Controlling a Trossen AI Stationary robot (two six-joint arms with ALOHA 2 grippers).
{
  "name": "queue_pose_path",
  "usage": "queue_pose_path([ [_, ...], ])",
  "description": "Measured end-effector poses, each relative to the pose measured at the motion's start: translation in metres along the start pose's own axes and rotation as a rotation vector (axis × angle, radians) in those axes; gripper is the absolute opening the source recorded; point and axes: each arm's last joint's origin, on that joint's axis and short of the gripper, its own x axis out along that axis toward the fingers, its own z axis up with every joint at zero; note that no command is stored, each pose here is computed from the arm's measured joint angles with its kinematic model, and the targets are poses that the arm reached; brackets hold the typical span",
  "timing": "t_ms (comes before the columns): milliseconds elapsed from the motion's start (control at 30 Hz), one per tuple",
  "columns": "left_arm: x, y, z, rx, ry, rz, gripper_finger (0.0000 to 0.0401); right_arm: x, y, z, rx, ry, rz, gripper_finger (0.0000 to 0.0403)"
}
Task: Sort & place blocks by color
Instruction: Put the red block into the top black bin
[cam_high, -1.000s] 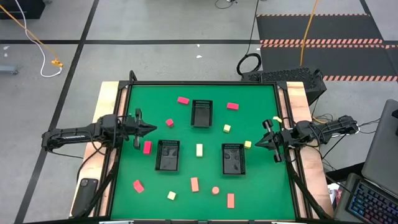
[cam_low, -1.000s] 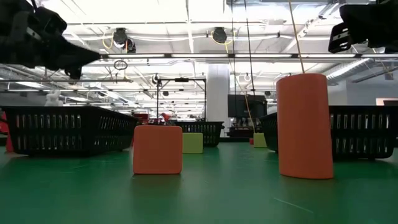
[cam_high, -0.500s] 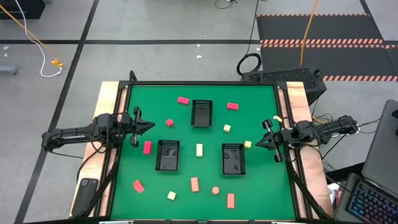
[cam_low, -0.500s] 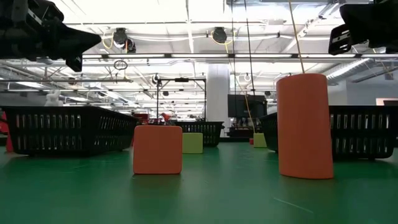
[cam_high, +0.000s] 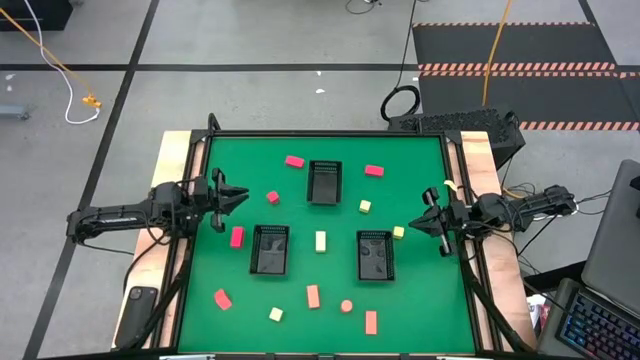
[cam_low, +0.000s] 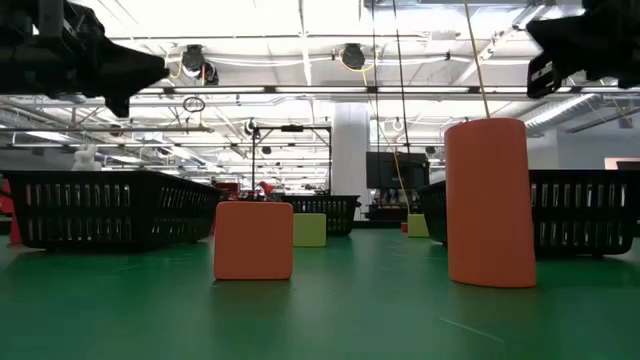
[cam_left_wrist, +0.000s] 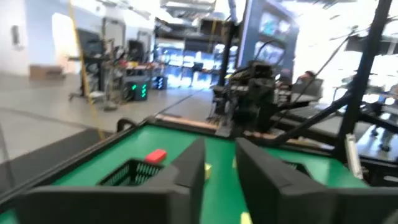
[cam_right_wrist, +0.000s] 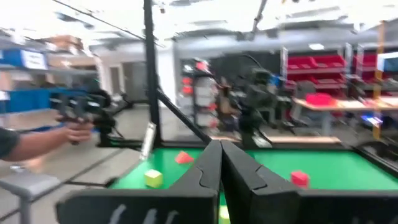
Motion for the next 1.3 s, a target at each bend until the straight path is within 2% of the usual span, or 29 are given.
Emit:
queue_pose_path([
  [133,0.003,0.001,-0.001,-0.018,0.011,0.035,0.0185,0.003,-0.003,-0.006,-0.019,0.064,-0.121,0.0056],
  [267,0.007,0.002,0.001,-0.030,-0.023,0.092,0.0232,0.008,-0.006,-0.007,-0.052,0.073,-0.234,0.0132],
  [433,0.017,0.004,0.011,-0.006,0.023,0.202,0.0247,0.017,-0.008,-0.002,-0.102,0.095,-0.343,0.0232],
  [567,0.033,0.003,0.028,0.012,0.123,0.274,0.0239,0.032,-0.011,0.014,-0.144,0.157,-0.449,0.0275],
  [767,0.066,0.001,0.067,-0.015,0.318,0.455,0.0219,0.065,-0.021,0.040,-0.196,0.345,-0.541,0.0285],
  [933,0.098,0.000,0.087,0.008,0.455,0.470,0.0210,0.096,-0.036,0.051,-0.206,0.522,-0.623,0.0285],
  [1100,0.120,-0.001,0.085,0.085,0.603,0.456,0.0209,0.118,-0.051,0.050,-0.215,0.649,-0.679,0.0294],
  [1167,0.123,0.000,0.081,0.122,0.632,0.447,0.0209,0.123,-0.057,0.047,-0.212,0.657,-0.697,0.0296],
  [1300,0.128,0.000,0.074,0.120,0.661,0.454,0.0209,0.130,-0.068,0.041,-0.185,0.654,-0.700,0.0297],
])
